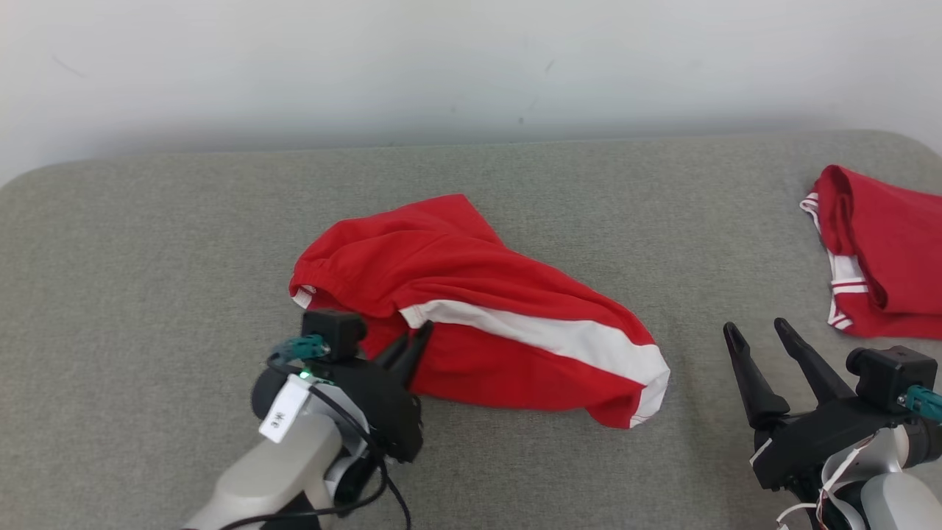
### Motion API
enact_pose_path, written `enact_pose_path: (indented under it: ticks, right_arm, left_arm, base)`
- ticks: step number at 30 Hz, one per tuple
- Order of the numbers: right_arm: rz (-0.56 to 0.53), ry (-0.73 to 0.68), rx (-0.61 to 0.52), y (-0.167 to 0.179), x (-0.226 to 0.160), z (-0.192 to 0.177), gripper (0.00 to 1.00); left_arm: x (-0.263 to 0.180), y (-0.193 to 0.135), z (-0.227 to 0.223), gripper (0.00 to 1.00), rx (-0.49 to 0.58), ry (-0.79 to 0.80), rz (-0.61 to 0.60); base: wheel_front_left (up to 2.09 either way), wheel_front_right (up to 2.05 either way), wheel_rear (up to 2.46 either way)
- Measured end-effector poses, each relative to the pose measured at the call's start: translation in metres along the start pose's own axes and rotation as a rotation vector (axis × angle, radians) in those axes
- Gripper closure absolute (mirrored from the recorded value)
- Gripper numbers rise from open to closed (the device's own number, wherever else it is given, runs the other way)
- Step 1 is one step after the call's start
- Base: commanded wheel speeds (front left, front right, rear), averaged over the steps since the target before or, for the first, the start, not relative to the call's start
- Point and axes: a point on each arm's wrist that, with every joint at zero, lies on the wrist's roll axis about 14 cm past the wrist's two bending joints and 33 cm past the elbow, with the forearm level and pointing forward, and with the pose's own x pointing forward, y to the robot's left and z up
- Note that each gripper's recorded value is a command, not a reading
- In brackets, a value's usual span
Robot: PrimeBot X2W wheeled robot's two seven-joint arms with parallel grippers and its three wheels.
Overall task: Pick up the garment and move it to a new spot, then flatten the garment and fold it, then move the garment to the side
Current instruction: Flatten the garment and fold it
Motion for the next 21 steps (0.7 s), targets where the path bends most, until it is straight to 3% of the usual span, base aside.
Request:
enact_pose_path:
  ticks: [11, 21]
  right_arm:
    - [0.065, 0.022, 0.005, 0.024, 0.011, -0.009, 0.00]
    - [0.138, 0.027, -0.001, 0.051, 0.018, -0.010, 0.00]
  left_arm:
    - [-0.042, 0.074, 0.047, 1.00, 0.046, -0.134, 0.205]
    - [-0.097, 0.090, 0.003, 1.00, 0.008, -0.085, 0.307]
  base:
    - [0.00, 0.00, 0.00]
    - [0.00, 0.00, 0.00]
